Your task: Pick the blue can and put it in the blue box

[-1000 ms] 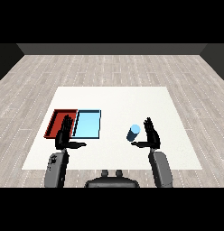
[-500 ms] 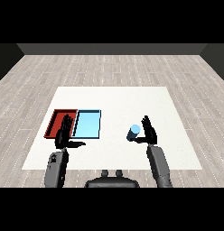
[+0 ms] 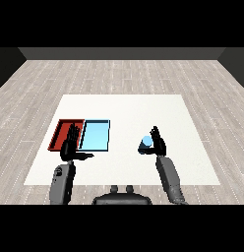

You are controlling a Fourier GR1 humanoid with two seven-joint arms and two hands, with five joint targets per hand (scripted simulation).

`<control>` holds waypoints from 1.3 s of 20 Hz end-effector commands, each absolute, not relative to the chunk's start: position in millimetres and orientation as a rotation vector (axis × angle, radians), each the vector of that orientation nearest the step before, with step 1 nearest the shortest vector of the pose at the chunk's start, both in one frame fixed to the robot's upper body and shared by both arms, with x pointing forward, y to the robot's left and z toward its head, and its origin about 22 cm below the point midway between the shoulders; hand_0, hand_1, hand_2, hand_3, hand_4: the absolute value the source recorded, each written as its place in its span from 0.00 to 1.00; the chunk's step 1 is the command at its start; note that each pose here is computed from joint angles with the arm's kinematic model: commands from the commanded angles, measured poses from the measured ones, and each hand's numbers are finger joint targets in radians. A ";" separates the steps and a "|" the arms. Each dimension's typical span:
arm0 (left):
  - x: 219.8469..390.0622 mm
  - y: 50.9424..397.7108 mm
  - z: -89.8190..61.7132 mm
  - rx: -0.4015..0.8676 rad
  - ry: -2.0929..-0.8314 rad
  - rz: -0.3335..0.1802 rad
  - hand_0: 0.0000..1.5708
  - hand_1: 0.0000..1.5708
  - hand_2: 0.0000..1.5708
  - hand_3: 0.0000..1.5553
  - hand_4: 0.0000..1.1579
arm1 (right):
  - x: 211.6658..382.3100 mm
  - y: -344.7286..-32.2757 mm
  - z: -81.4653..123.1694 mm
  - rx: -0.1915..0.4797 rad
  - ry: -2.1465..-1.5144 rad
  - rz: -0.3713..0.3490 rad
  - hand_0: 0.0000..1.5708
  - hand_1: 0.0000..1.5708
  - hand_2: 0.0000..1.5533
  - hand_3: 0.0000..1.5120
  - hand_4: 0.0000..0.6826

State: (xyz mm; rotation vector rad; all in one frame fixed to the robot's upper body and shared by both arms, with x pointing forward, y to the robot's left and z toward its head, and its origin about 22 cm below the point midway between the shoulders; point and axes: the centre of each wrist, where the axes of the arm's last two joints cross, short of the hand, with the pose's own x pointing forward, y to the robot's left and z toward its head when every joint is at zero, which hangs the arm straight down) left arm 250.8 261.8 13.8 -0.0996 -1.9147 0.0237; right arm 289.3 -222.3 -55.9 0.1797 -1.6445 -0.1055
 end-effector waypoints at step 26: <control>233.0 250.5 12.9 -0.070 -1.916 0.012 0.00 0.00 0.00 0.00 0.00 | 294.6 -173.0 -52.3 0.004 -1.640 -0.047 0.95 0.95 0.94 0.94 0.90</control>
